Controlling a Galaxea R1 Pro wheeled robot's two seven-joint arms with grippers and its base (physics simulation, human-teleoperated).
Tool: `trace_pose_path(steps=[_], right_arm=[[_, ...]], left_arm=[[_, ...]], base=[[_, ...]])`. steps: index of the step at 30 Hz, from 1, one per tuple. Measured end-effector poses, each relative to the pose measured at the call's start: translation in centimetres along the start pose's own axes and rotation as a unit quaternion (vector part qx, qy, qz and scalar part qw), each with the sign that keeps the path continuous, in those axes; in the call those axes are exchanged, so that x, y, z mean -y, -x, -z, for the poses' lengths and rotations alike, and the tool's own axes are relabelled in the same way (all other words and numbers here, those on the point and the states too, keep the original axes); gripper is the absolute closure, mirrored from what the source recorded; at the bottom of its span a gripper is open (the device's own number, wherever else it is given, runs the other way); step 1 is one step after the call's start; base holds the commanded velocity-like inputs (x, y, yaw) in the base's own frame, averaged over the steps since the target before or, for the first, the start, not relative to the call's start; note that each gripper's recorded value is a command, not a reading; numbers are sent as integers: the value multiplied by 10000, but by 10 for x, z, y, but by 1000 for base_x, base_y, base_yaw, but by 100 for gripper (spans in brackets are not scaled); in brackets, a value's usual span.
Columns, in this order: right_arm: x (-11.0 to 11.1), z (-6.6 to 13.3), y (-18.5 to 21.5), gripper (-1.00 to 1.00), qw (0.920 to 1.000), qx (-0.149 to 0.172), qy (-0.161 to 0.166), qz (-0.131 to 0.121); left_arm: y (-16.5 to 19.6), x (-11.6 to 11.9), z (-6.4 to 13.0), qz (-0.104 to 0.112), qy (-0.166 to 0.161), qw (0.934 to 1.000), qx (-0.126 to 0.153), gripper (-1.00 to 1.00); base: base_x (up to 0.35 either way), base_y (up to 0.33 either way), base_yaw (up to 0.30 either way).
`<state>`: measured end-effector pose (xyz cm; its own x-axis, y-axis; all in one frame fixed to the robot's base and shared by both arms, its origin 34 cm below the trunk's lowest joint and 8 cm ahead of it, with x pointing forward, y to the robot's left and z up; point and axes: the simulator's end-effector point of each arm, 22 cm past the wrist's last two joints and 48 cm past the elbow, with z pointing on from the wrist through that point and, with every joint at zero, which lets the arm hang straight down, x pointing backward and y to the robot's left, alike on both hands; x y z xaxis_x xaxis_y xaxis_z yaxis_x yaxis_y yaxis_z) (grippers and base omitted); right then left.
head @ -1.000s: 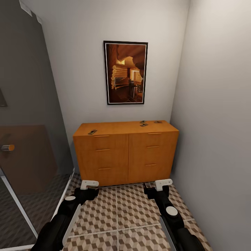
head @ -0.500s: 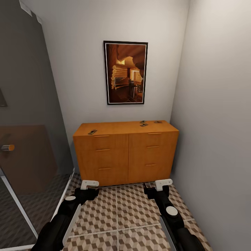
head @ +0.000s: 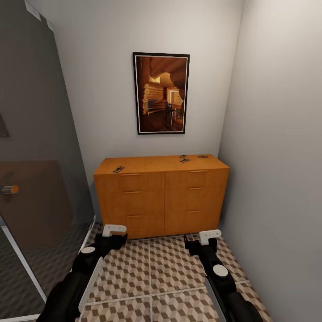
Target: Take the four mousetraps from the cabinet in the bathroom and place them on the bathroom floor. Make sure all four end up on the same floor surface, and ensure that at least two of them are either under or directly next to the same bathroom sink.
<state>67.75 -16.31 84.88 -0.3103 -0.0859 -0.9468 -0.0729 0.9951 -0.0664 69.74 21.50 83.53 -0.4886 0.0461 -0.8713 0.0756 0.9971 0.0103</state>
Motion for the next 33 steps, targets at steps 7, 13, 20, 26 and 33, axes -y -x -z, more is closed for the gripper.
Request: trace_pose_path(steps=[7,13,20,26,33], right_arm=[[0,0,0,-100,10000,-4,0,1],[0,0,0,-100,10000,-4,-1,1],[0,0,0,-100,10000,-7,0,1],[0,0,-1,-100,10000,-10,1,-2],[-1,0,-1,-100,10000,-18,4,-7]], left_arm=[[-10,0,3,35,14,9995,-306,-100],[6,3,21,50,-5,9970,-766,-100],[105,8,29,54,-43,9996,-279,-100],[159,6,20,15,-26,9999,-100,-100],[193,4,2,-32,4,9998,-197,-100]], base=[[0,0,0],[0,0,0],[0,0,0],[0,0,0],[0,0,0]])
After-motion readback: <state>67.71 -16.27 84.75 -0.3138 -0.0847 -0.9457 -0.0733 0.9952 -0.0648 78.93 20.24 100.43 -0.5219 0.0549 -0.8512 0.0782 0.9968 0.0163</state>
